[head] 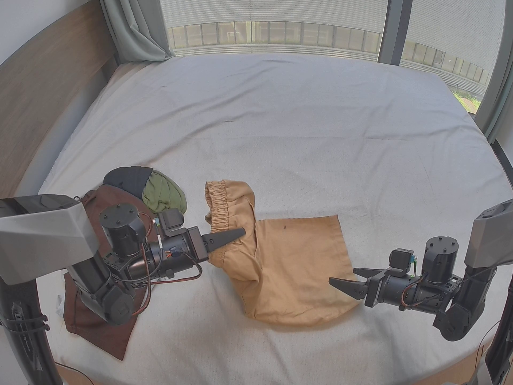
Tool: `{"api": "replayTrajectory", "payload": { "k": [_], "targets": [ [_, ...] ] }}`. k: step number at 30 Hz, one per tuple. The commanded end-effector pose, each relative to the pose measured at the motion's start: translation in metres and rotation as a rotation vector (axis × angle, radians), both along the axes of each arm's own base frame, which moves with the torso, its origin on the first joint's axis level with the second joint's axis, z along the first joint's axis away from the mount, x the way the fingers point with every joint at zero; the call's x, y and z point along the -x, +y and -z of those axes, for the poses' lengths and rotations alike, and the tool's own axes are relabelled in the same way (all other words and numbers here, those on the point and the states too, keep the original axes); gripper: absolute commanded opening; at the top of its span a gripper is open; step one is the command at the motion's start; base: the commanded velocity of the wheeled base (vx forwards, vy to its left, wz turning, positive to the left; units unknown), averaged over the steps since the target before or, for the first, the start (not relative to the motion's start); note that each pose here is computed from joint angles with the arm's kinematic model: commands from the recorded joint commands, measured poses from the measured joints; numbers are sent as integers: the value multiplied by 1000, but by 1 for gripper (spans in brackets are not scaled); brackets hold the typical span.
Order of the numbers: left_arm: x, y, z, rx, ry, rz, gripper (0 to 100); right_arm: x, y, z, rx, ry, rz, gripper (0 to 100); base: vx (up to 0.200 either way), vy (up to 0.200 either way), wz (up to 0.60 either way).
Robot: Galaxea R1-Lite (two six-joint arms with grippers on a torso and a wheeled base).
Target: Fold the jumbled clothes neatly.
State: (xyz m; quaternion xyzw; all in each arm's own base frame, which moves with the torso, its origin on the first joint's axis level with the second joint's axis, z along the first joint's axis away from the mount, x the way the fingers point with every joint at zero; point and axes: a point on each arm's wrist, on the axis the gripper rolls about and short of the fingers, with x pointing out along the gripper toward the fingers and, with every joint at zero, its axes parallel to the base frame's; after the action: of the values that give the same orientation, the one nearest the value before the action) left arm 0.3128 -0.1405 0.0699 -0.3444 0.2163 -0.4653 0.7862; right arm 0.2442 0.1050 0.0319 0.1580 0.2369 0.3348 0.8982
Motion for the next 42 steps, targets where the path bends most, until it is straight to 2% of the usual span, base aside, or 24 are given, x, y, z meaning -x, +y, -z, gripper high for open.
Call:
{"api": "replayTrajectory", "payload": {
  "k": [1,7,14,27,36,42],
  "targets": [
    [-5,-11,0,7,-13,24,0,-2,1,-1,-3,-7,0,100,0,0,0],
    [-2,-28,7,17,40,75,0,-5,0,-2,-8,-20,8,100,0,0,0],
    [-5,-50,19,14,49,123,0,-9,-1,-6,-17,-42,17,100,0,0,0],
    [-10,-71,38,12,52,156,0,-17,-1,-10,-28,-70,43,100,0,0,0],
    [-17,-82,57,5,64,168,0,-19,-1,-11,-29,-75,52,100,0,0,0],
    [-22,-91,64,8,52,124,0,-19,-1,-12,-31,-81,53,100,0,0,0]
  ]
}}
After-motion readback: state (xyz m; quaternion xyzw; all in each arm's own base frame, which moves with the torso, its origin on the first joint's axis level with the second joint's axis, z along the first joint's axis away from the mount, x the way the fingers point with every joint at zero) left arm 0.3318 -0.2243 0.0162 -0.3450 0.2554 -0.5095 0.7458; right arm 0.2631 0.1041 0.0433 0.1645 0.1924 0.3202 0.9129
